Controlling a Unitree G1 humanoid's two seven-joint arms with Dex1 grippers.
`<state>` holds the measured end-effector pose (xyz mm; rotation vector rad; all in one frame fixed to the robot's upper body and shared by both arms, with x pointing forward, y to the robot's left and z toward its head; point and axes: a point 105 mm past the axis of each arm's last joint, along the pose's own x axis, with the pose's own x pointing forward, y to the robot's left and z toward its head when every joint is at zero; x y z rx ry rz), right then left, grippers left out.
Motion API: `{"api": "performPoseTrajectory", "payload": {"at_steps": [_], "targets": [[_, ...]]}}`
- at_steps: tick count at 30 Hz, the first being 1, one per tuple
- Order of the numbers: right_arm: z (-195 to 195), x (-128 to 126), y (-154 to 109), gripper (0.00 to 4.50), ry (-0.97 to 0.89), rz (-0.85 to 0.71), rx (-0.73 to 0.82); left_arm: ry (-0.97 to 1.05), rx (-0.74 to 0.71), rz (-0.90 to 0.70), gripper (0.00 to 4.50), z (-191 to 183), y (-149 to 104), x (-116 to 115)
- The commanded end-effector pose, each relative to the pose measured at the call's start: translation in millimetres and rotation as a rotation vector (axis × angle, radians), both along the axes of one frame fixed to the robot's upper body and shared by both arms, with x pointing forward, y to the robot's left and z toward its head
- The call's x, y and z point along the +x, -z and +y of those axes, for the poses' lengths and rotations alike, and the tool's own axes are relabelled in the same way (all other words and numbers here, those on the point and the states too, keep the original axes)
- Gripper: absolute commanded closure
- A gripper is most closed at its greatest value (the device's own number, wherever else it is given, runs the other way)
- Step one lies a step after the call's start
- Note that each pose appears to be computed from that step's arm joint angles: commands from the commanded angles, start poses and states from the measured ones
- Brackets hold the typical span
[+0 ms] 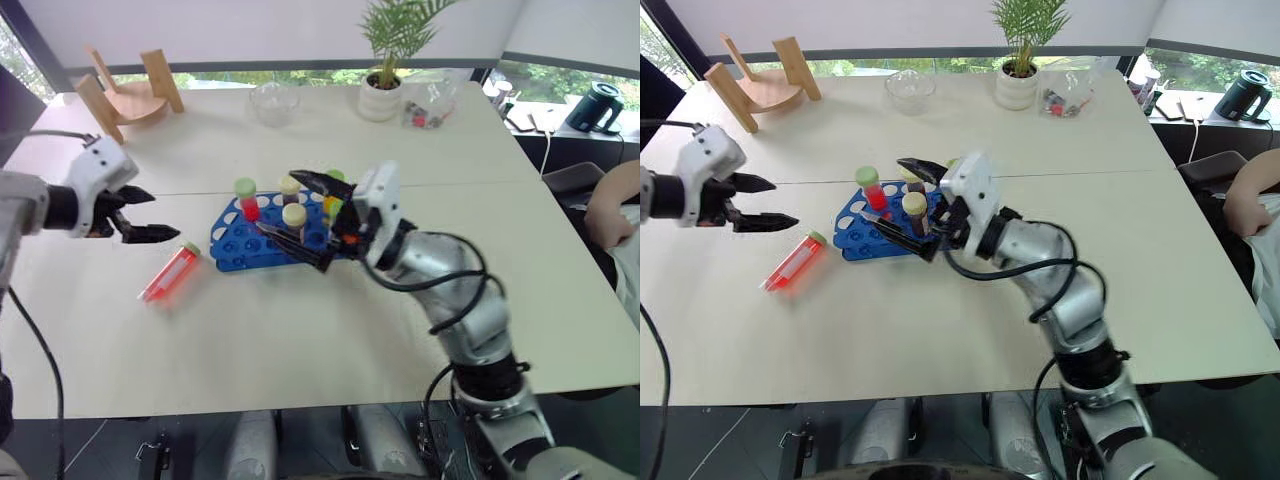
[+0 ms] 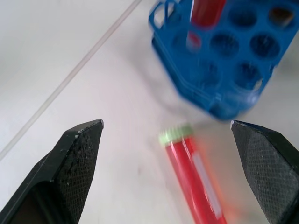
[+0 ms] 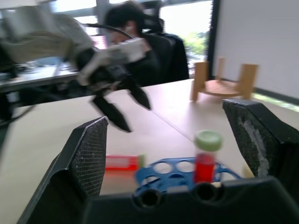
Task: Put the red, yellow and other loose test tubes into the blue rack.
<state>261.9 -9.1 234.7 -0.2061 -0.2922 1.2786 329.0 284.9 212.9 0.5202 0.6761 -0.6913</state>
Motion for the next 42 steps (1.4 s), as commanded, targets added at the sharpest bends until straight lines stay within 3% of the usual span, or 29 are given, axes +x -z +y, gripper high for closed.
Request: {"api": "performPoseTrajectory", "payload": {"at_steps": [1, 7, 16, 19, 24, 25, 28, 30, 33, 36, 39, 42], "targets": [[-8, -30, 10, 0.20, -0.207, 0.099, -0.116, -0.034, 0.035, 0.195, 0.00, 2, 9, -9], [-15, -48, 36, 0.20, -0.325, 0.181, -0.316, -0.092, 0.094, 0.326, 0.00, 0, 28, 0], [-14, -40, 35, 0.20, -0.244, 0.169, -0.290, -0.141, 0.159, 0.392, 0.00, -6, 62, 18], [-10, -43, 35, 0.15, -0.223, 0.161, -0.270, -0.123, 0.142, 0.364, 0.90, -18, 75, 29], [-8, -47, 36, 0.15, -0.220, 0.163, -0.259, -0.117, 0.184, 0.402, 3.37, -18, 82, 27], [-8, -47, 36, 0.15, -0.217, 0.163, -0.258, -0.118, 0.174, 0.411, 3.64, -19, 82, 26], [-11, -46, 38, 0.15, -0.207, 0.164, -0.264, -0.126, 0.152, 0.403, 3.66, -17, 76, 26], [-18, -45, 38, 0.15, -0.196, 0.168, -0.268, -0.138, 0.078, 0.304, 3.66, -11, 54, 33], [-35, -47, 33, 0.15, -0.208, 0.233, -0.242, -0.014, -0.126, -0.051, 3.66, -9, 1, 48], [-48, -42, 29, 0.15, -0.180, 0.267, -0.230, 0.038, -0.484, -0.263, 3.66, -3, -39, 29], [-56, -30, 30, 0.15, -0.130, 0.286, -0.239, 0.084, -0.674, -0.368, 3.66, -27, -52, 13], [-60, -18, 31, 0.15, -0.104, 0.309, -0.243, 0.114, -0.782, -0.478, 3.66, -57, -50, -2]]}}
